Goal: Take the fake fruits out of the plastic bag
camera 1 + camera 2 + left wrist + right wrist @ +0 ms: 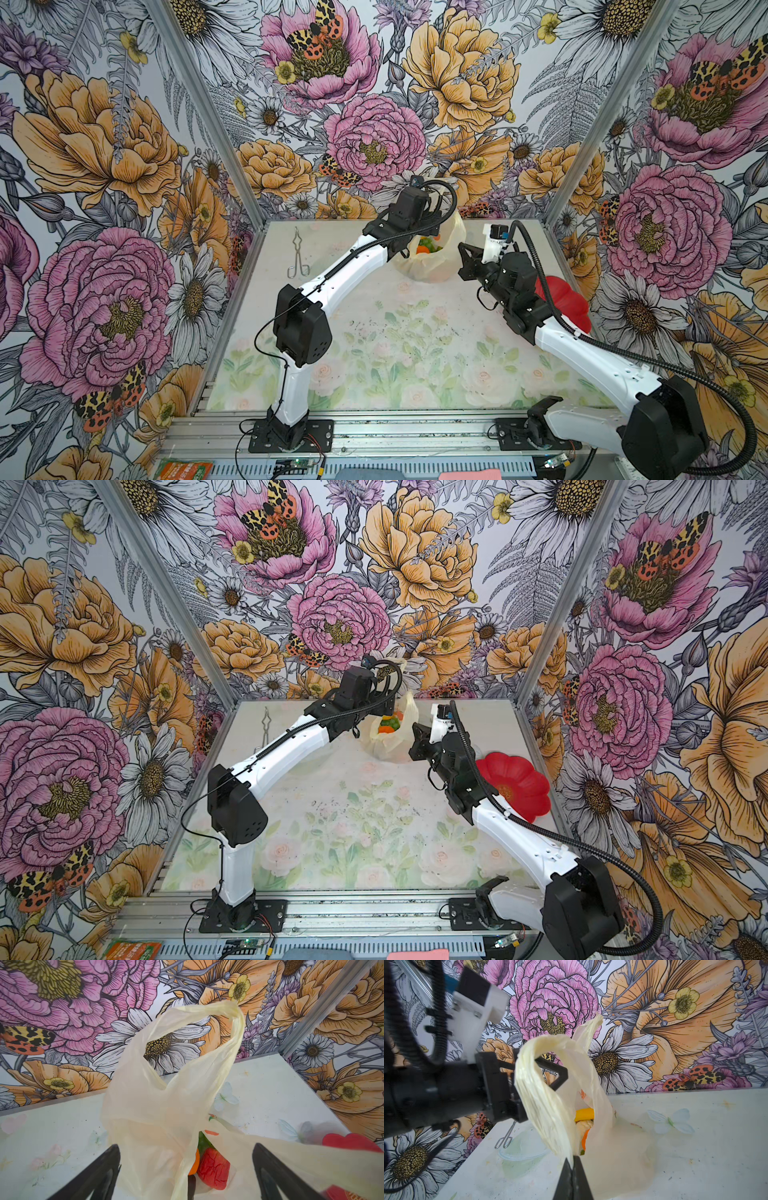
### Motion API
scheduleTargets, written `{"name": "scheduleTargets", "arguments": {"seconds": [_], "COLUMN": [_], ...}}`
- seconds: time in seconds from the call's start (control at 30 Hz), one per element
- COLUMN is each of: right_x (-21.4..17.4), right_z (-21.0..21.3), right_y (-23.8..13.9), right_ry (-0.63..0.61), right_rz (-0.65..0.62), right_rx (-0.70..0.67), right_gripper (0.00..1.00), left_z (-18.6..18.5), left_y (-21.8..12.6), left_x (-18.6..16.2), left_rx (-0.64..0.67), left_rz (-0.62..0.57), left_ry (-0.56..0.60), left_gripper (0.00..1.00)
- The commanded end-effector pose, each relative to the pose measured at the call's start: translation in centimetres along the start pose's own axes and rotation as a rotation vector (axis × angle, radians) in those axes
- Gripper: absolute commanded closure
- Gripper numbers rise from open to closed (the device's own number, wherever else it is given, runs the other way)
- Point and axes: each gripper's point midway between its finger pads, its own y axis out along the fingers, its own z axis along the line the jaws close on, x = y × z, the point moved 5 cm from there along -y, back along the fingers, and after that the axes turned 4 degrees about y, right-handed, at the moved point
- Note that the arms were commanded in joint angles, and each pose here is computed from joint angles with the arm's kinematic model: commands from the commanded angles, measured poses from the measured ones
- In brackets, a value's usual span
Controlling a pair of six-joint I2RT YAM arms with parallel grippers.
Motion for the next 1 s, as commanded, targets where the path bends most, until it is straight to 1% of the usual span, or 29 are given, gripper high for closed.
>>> {"name": "scheduleTargets", "arguments": {"seconds": [0.0,0.07,0.13,0.27,0.37,0.43,0.53,0.63,0.77,0.87,0.97], "right_x": [0.1,-0.4,-0.8,-1.1,-0.7,-0.6,-0.4,0.3,1.9,3.4,5.0], "right_z": [1.0,1.1,1.0,0.7,0.4,-0.2,-1.2,-2.0,-2.5,-3.1,-3.7], "right_y": [-0.6,-0.7,-0.8,-1.4,-1.9,-2.0,-2.0,-1.8,-1.1,-0.5,-0.3], "right_ry": [0.062,0.075,0.076,0.074,0.066,0.055,0.049,0.066,0.08,0.084,0.087], "right_rz": [-0.028,-0.024,-0.018,-0.024,-0.042,-0.045,-0.049,-0.059,-0.068,-0.075,-0.095], "right_rx": [0.064,0.067,0.066,0.052,0.021,-0.022,-0.074,-0.088,-0.088,-0.099,-0.106], "right_gripper": [1.0,1.0,1.0,1.0,1.0,1.0,1.0,1.0,1.0,1.0,1.0], "left_z": [-2.1,-2.8,-2.6,-2.4,-1.8,-1.5,-0.7,0.9,3.4,5.8,8.7], "left_y": [0.5,1.9,3.1,5.6,6.5,6.3,5.4,4.4,3.3,1.6,-0.3], "left_x": [1.1,1.3,1.4,0.9,0.2,0.2,1.0,2.0,3.5,5.6,7.5], "left_rx": [-0.058,-0.038,0.025,0.107,0.186,0.2,0.225,0.231,0.217,0.215,0.223], "left_rz": [-0.013,-0.03,-0.045,-0.06,-0.054,-0.053,-0.065,-0.077,-0.091,-0.132,-0.168], "left_ry": [0.048,0.051,0.041,0.044,0.043,0.041,0.019,-0.027,-0.084,-0.133,-0.193], "left_gripper": [0.01,0.01,0.01,0.01,0.08,0.16,0.31,0.52,0.83,1.0,1.0]}}
